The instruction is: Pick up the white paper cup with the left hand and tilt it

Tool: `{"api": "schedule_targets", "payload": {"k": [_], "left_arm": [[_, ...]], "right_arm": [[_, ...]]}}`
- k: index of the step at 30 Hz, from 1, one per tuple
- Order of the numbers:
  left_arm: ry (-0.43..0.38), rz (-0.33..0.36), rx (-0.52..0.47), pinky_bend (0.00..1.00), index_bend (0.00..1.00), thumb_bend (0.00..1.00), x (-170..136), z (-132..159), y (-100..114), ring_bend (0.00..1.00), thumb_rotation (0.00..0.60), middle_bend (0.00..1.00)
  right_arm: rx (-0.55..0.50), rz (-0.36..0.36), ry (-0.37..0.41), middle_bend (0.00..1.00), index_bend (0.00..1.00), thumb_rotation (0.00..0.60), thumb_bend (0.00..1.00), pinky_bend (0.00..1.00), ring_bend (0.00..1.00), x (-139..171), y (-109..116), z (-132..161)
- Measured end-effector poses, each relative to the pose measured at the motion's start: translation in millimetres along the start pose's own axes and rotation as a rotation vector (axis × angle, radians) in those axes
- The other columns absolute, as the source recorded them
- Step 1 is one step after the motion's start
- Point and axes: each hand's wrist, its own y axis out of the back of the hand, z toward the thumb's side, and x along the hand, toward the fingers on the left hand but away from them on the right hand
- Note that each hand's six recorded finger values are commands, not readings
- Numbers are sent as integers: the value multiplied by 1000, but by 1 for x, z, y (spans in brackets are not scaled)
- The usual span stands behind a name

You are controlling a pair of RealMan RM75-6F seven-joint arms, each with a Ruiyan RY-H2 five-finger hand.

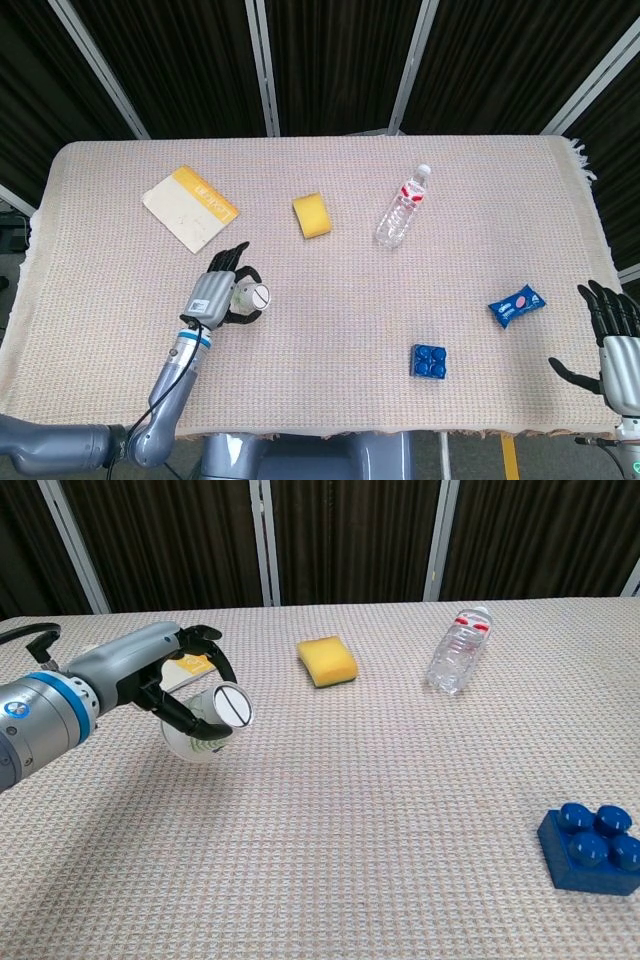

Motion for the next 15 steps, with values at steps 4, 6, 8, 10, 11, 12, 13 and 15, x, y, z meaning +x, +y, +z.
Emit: {"api": "schedule_targets", "payload": {"k": [4, 6, 8, 10, 11, 12, 13, 15], "left_arm": [[22, -31, -189, 0, 491, 168, 0, -8, -8, 0, 600, 0], [40, -47, -261, 0, 491, 168, 0, -17, -13, 0, 600, 0], [54, -53, -298, 0, 491, 168, 1, -27, -16, 0, 600, 0], [59, -60, -320, 0, 490, 168, 1, -35, -18, 0, 600, 0], [60, -64, -329, 0, 490, 168, 0, -37, -20, 0, 600, 0], [60, -69, -336, 0, 489, 168, 0, -38, -21, 0, 600, 0], [60, -74, -342, 0, 490, 169, 0, -40, -21, 0, 600, 0], [57, -85, -346, 0, 485, 169, -1, -44, -23, 0, 600, 0]], "right_arm": [[2, 4, 1, 0, 0, 600, 55, 0, 0, 0, -1, 0], [3, 5, 1, 0, 0, 600, 55, 0, 0, 0, -2, 0], [3, 5, 2, 0, 0, 600, 56, 0, 0, 0, -2, 1], [4, 6, 2, 0, 0, 600, 56, 0, 0, 0, -2, 1], [5, 6, 2, 0, 0, 600, 56, 0, 0, 0, -2, 1], [5, 6, 2, 0, 0, 600, 56, 0, 0, 0, -2, 1], [5, 7, 3, 0, 0, 600, 55, 0, 0, 0, -2, 1], [6, 9, 3, 0, 0, 600, 56, 0, 0, 0, -3, 1]]}}
